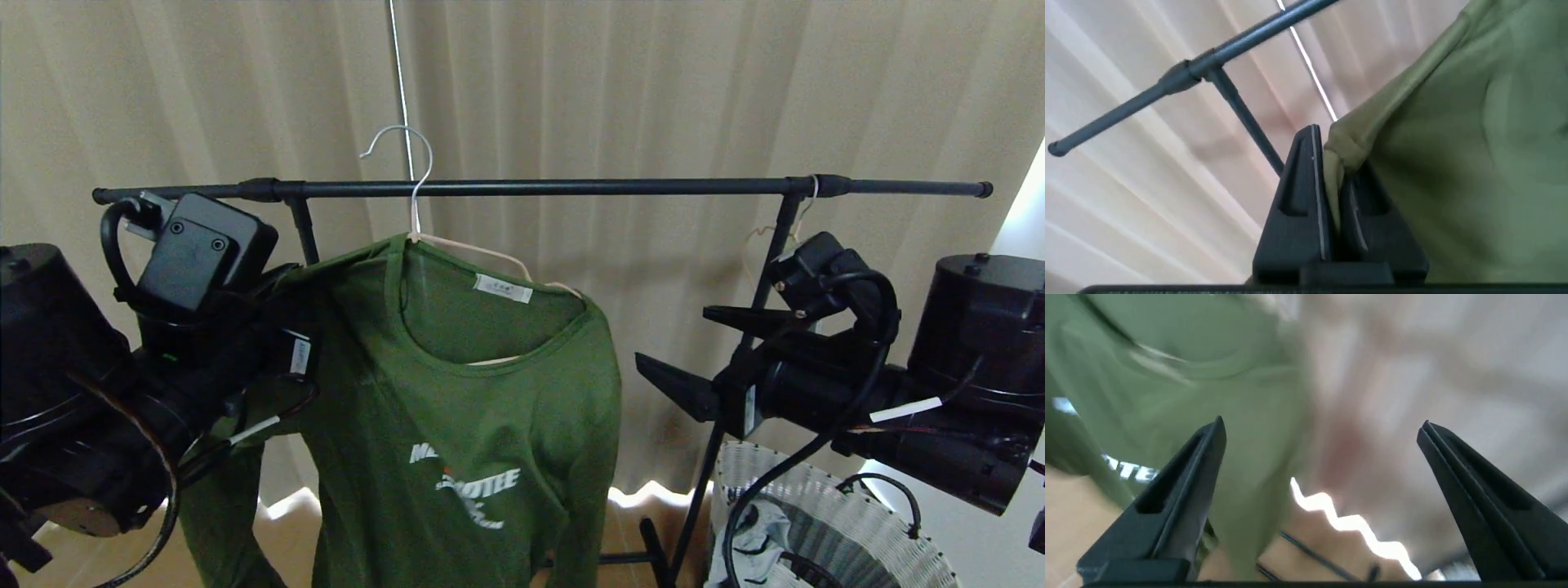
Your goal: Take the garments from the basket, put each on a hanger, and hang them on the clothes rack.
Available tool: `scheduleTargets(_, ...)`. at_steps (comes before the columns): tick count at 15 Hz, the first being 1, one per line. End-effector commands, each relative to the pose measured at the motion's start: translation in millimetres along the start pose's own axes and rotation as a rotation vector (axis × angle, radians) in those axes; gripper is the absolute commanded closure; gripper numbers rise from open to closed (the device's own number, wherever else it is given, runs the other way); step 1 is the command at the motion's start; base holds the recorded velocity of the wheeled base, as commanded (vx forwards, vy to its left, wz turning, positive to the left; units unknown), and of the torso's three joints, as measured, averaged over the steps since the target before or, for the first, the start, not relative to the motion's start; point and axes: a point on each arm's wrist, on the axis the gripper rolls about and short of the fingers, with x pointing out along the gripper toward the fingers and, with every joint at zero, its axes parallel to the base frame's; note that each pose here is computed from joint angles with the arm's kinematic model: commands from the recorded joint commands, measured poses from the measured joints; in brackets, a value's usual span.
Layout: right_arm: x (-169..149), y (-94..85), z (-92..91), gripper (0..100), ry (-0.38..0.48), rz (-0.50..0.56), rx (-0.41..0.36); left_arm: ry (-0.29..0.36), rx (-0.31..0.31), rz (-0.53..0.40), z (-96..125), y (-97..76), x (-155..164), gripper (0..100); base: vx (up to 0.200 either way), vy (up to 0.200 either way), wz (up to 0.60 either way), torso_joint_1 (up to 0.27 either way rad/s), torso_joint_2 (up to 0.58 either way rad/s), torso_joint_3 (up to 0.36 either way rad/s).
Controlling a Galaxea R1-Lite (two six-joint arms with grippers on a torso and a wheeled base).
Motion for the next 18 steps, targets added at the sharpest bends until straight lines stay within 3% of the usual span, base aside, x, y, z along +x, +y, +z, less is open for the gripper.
scheduleTargets(1,-3.8,4.7,10.0,0,-0.041,0.026,-0.017,0.020,0.010,-0.019,-12.4,-14.1,11.0,100,0.000,0.000,0.00,0.000,0.00,0.000)
scheduleTargets(4,10.3,4.6,21.8,0,-0.071,0.024,-0.049,-0.052,-0.018,-0.033,-5.2,-22.3,10.3,100,0.000,0.000,0.00,0.000,0.00,0.000)
scheduleTargets(10,41.3,4.3,36.8,0,-0.105,0.013,-0.168,-0.126,-0.038,-0.108,8.5,-37.9,-1.2,100,0.000,0.000,0.00,0.000,0.00,0.000)
scheduleTargets(12,50.6,4.6,34.8,0,-0.096,0.010,-0.196,-0.169,-0.034,-0.188,9.3,-39.1,-3.9,100,0.000,0.000,0.00,0.000,0.00,0.000)
scheduleTargets(18,53.4,4.2,34.6,0,-0.094,0.005,-0.214,-0.212,-0.020,-0.279,6.9,-38.8,-11.5,100,0.000,0.000,0.00,0.000,0.00,0.000)
